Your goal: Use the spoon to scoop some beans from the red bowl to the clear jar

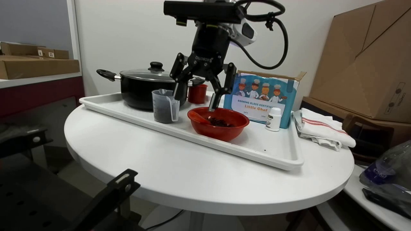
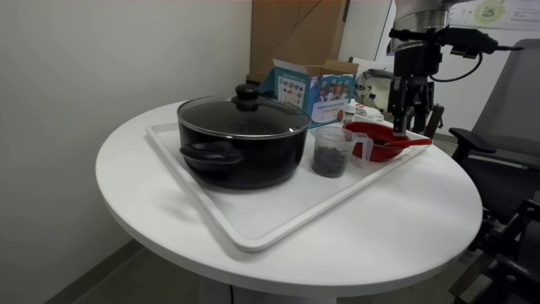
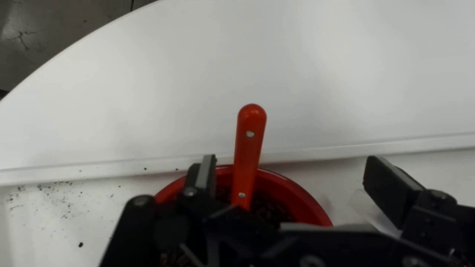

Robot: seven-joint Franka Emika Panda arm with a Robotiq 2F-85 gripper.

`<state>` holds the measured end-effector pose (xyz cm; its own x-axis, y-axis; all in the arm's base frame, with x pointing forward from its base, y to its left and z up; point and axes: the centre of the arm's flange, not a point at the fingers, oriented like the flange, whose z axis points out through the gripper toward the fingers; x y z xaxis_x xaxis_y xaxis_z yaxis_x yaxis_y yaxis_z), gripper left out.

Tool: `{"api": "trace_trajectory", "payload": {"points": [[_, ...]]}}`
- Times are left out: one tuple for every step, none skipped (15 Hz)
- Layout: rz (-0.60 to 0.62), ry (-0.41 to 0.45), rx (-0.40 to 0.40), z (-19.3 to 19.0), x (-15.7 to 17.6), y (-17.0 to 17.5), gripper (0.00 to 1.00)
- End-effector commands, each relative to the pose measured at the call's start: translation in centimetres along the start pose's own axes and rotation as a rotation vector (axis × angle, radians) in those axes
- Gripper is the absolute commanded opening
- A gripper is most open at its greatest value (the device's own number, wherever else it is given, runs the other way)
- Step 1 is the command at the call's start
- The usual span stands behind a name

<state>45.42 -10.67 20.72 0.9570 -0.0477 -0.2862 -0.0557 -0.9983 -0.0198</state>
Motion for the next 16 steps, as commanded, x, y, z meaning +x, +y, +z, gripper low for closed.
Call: {"api": "trace_trajectory", "payload": {"points": [[-0.005, -0.025, -0.008, 0.7, 1.8, 0.5, 1.00], [-0.005, -0.032, -0.008, 1.0, 1.9, 0.6, 1.00], [-0.004, -0.041, -0.006, 1.2, 2.0, 0.7, 1.00], [-0.003, -0.051, -0.002, 1.5, 2.1, 0.9, 1.00], [-0.004, -0.067, 0.001, 1.8, 2.0, 1.0, 1.00], [-0.002, -0.077, 0.002, 2.0, 2.0, 1.1, 1.00], [-0.003, -0.091, 0.005, 2.2, 1.8, 1.1, 1.00], [-0.002, -0.100, 0.006, 2.4, 1.8, 1.2, 1.00], [-0.001, -0.109, 0.009, 2.5, 1.6, 1.2, 1.00], [0.000, -0.116, 0.011, 2.5, 1.5, 1.3, 1.00], [0.001, -0.122, 0.011, 2.6, 1.5, 1.3, 1.00], [0.004, -0.126, 0.011, 2.6, 1.4, 1.4, 0.89], [0.005, -0.129, 0.009, 2.6, 1.4, 1.5, 0.74], [0.005, -0.131, 0.009, 2.5, 1.4, 1.5, 0.67], [0.006, -0.132, 0.008, 2.5, 1.3, 1.6, 0.60], [0.006, -0.133, 0.007, 2.5, 1.3, 1.6, 0.51]]}}
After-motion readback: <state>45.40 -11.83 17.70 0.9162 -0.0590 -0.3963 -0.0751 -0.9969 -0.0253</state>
